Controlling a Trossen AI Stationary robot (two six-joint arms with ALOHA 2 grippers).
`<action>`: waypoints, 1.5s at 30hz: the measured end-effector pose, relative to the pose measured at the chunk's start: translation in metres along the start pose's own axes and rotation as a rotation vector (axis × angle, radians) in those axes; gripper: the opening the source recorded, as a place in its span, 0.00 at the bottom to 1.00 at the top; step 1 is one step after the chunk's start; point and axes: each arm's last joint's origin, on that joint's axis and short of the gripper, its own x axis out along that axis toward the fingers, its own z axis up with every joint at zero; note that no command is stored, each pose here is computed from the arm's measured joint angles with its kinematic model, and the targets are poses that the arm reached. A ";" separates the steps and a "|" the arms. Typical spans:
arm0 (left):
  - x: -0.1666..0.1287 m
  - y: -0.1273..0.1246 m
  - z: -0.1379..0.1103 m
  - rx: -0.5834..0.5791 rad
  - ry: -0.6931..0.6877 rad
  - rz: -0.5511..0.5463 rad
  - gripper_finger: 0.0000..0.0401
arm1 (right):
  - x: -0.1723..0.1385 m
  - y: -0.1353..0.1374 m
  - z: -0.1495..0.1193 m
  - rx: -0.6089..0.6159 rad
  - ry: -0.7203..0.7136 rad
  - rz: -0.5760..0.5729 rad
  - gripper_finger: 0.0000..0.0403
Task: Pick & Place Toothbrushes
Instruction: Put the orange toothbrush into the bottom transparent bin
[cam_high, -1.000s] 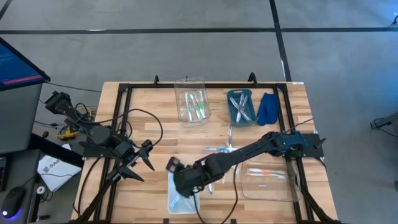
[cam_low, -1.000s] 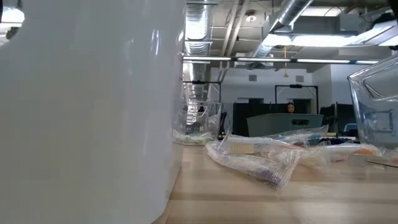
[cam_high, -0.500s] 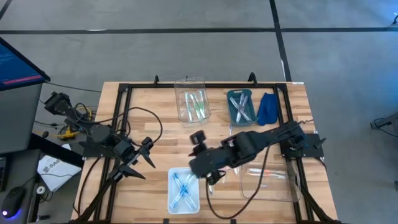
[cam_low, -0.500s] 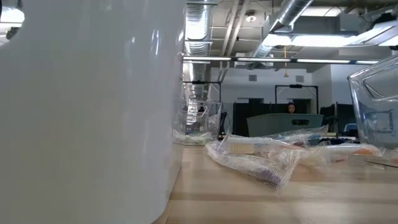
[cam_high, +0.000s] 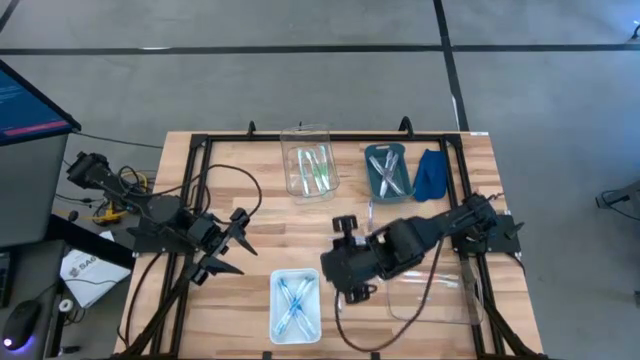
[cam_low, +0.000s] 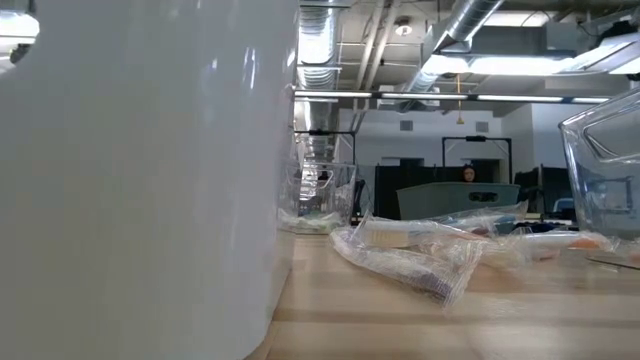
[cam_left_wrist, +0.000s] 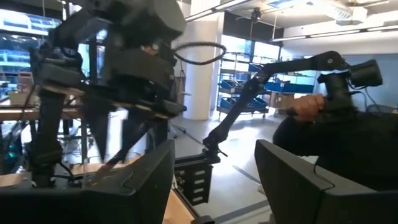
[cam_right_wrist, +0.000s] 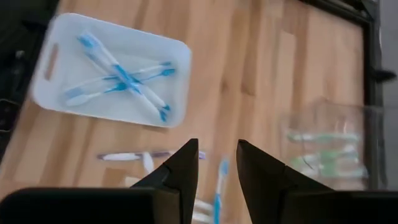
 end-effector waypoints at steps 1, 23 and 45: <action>0.000 0.000 0.000 0.008 -0.001 0.001 0.54 | 0.002 0.004 0.000 -0.010 -0.006 0.005 0.26; 0.000 0.000 0.002 0.062 -0.015 0.001 0.54 | 0.013 0.010 -0.088 0.183 -0.388 0.051 0.26; 0.000 0.022 0.004 0.110 -0.037 0.227 0.54 | 0.002 -0.046 -0.088 0.440 -1.040 -0.057 0.26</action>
